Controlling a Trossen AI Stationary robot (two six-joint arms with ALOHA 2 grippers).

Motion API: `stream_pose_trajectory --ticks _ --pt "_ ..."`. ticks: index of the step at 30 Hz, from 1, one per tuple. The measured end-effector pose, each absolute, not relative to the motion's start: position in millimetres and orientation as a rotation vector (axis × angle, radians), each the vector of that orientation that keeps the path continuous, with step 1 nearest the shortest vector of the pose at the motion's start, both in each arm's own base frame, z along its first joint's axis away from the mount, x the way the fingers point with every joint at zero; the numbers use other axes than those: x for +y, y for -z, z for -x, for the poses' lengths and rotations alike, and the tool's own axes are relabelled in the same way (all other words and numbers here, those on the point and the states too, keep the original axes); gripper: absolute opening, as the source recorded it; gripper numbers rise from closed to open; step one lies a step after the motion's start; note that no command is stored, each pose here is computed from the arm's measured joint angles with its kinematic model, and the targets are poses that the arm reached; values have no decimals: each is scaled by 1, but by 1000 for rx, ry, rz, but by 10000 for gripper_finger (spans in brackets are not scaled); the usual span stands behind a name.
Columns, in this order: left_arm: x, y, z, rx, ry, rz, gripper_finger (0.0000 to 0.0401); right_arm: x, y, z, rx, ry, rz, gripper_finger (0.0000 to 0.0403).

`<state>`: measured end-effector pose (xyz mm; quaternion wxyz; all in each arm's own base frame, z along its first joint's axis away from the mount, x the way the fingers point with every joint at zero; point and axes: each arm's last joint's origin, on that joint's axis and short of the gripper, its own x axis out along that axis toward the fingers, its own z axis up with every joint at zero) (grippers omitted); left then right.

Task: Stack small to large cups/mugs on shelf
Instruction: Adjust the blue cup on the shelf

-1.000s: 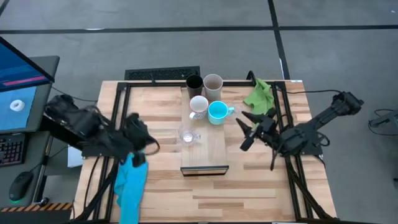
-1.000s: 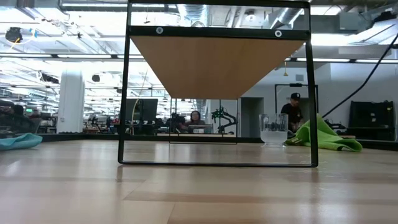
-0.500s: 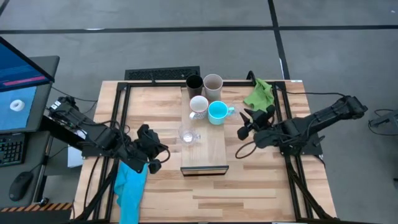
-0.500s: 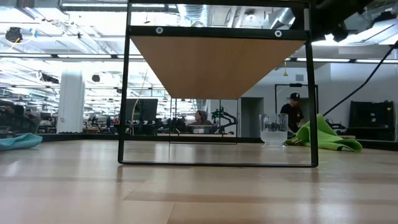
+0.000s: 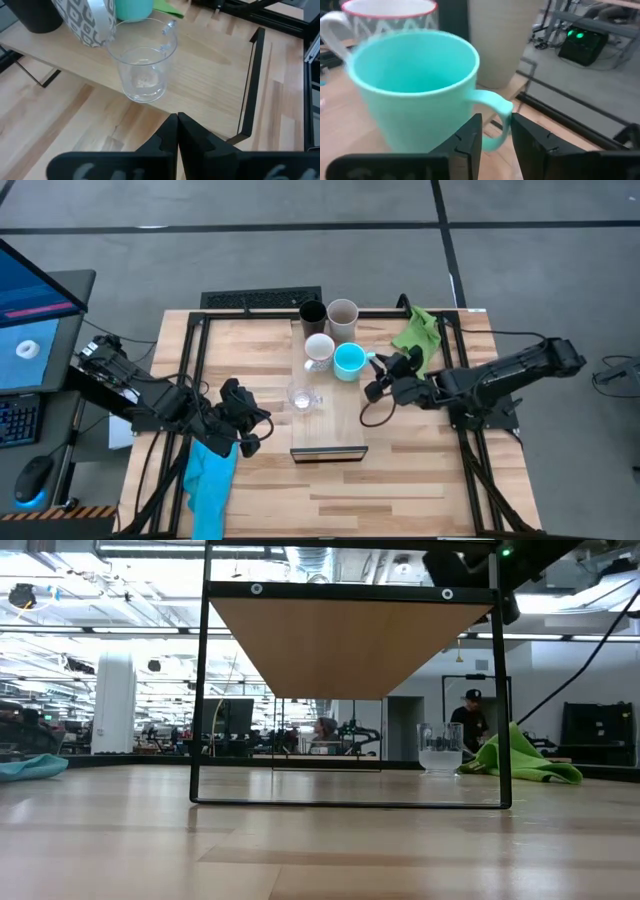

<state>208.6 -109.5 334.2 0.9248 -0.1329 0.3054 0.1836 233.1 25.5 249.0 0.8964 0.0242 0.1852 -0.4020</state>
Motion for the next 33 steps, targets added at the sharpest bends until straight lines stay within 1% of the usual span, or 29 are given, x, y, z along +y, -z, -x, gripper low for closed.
stream_pose_trajectory --ticks 7,12,16,28,33 --pt "-109 -334 -208 630 -376 266 0 18 -246 -244 399 797 -36 123" --pt "-108 -334 -209 631 -383 253 0 10 -246 -245 402 820 -44 123" --pt "-105 -334 -210 637 -391 232 0 4 -247 -245 417 832 -8 123" --pt "-95 -333 -215 657 -397 160 0 -1 -264 -237 363 798 -2 123" --pt "-92 -333 -216 674 -384 156 0 -8 -257 -243 401 771 -20 123"
